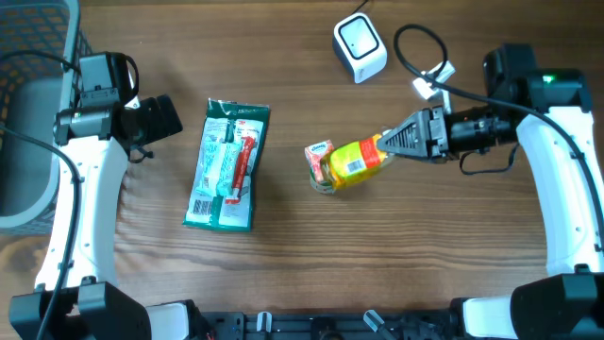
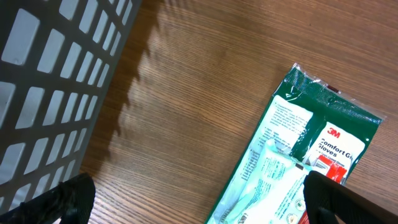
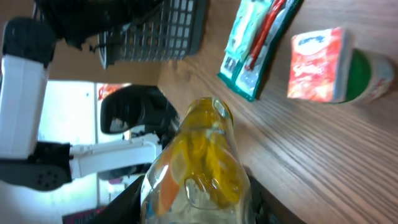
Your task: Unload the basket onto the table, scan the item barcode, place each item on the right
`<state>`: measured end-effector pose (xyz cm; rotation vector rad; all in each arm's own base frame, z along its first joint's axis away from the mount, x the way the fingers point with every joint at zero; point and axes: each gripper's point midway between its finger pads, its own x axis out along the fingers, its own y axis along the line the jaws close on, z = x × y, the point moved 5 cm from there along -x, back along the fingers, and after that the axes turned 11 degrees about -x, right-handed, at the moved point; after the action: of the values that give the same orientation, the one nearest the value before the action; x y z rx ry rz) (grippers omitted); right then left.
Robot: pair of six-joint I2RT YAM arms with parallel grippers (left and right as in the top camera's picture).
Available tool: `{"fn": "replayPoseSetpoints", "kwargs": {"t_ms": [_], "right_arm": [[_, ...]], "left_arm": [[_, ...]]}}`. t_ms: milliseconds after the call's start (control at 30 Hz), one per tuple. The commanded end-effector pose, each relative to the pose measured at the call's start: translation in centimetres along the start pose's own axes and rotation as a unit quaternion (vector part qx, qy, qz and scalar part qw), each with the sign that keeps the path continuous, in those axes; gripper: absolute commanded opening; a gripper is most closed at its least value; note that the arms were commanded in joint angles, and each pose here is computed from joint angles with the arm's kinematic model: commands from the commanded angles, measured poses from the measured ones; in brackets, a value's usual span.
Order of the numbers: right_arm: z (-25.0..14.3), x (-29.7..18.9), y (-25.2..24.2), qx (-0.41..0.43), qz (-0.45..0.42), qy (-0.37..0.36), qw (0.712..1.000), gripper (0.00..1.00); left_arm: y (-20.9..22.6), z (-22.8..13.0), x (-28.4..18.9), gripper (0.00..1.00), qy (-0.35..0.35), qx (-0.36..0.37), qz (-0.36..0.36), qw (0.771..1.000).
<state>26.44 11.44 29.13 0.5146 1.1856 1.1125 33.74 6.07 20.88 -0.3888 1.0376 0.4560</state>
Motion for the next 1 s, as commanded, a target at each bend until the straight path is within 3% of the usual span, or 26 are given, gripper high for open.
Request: {"fn": "replayPoseSetpoints", "kwargs": {"t_ms": [0,567,967], "right_arm": [[-0.2,1.1,1.9,-0.036,0.045,0.006,0.998,0.20],[-4.5,4.5,0.8,0.004,0.137,0.036,0.990,0.21],[-5.2,2.8,4.6,-0.066,0.140,-0.006,0.988,0.18]], "left_arm": [[0.2,0.1,0.1,1.00,-0.002,-0.006,0.005,1.000],[0.2,0.1,0.1,1.00,-0.002,-0.006,0.005,1.000],[0.2,0.1,0.1,1.00,-0.002,-0.006,0.005,1.000]]}}
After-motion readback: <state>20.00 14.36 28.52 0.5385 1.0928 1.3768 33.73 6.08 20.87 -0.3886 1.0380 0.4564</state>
